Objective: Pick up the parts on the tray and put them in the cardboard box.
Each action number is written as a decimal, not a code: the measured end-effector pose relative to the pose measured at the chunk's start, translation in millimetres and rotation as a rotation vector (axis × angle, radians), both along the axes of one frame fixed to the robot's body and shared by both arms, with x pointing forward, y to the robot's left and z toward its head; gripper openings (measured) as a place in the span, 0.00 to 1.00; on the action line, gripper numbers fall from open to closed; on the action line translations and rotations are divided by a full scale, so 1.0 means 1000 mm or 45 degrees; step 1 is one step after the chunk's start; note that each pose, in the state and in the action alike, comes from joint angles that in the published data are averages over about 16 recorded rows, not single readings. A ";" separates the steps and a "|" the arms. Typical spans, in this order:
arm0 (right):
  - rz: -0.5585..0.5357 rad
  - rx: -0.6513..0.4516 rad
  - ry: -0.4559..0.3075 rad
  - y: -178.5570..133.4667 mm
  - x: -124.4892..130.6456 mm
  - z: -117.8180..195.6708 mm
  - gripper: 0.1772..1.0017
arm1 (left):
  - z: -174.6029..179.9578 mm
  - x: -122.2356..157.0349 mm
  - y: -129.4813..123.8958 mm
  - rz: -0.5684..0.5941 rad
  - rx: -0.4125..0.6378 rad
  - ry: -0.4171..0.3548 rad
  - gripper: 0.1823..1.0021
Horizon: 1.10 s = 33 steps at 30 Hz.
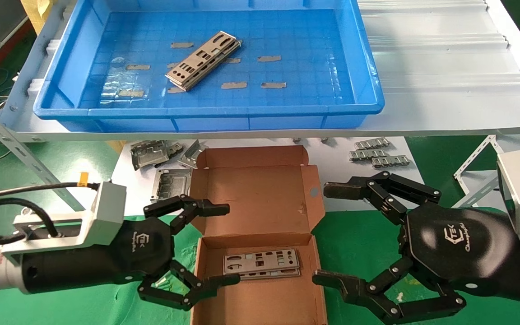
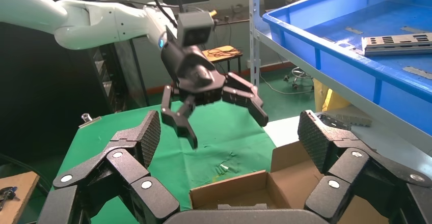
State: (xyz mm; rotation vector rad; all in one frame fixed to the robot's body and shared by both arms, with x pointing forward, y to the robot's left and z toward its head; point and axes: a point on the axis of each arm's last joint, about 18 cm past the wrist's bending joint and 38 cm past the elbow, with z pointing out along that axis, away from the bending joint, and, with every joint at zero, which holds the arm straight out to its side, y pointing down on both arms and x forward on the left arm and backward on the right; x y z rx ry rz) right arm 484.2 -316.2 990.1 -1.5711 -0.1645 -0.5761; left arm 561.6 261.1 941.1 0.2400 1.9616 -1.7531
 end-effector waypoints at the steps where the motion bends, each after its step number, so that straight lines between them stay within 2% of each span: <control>1: 0.000 0.000 0.000 0.000 0.000 0.000 1.00 | 0.002 -0.003 0.002 0.000 -0.004 -0.001 1.00; 20: 0.000 0.000 0.000 0.000 0.000 0.000 1.00 | 0.037 -0.058 0.031 -0.025 -0.049 -0.018 1.00; 33: 0.000 0.000 0.000 0.000 0.000 0.000 1.00 | 0.052 -0.088 0.039 -0.047 -0.042 -0.025 1.00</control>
